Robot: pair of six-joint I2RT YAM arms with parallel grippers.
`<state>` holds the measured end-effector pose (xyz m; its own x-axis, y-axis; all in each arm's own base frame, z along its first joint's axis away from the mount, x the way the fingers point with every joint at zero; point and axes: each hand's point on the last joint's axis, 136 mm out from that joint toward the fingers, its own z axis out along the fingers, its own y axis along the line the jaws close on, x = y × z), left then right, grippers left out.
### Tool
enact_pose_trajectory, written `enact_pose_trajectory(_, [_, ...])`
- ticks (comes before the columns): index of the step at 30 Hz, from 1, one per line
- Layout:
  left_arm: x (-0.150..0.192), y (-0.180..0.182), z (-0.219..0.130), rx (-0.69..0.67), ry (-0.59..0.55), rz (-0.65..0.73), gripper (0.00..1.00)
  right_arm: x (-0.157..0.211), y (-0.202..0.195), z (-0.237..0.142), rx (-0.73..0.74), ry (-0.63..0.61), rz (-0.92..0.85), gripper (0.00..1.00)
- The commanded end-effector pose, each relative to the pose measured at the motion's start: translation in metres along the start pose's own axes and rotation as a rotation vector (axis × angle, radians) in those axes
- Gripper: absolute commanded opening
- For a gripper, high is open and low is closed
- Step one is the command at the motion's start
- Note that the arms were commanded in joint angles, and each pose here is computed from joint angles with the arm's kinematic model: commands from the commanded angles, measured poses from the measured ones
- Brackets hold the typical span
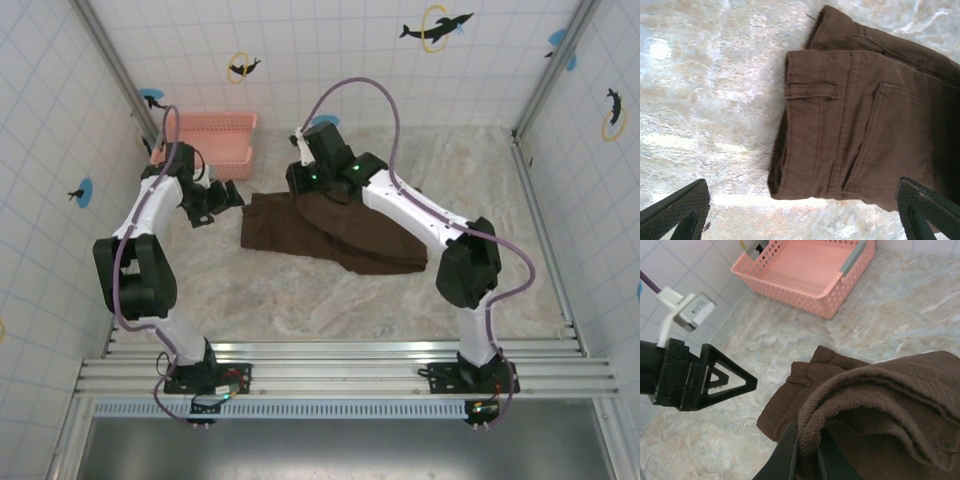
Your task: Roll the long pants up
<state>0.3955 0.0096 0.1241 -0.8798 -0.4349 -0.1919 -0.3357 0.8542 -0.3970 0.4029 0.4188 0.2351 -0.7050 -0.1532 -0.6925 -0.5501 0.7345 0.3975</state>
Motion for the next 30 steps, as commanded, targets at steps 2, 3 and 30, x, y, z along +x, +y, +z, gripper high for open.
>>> enact_pose_trajectory(2, [-0.003,0.003,0.009,0.001,0.048,0.019,0.97,0.004,0.037,0.028,-0.120,0.026,0.000,0.01])
enact_pose_trajectory(3, [-0.004,0.004,0.011,-0.002,0.056,0.016,0.98,0.010,0.039,0.037,-0.121,0.052,0.003,0.01])
enact_pose_trajectory(30, [-0.014,0.016,0.024,-0.035,0.091,0.056,0.98,0.055,0.046,0.022,-0.172,0.346,0.027,0.61])
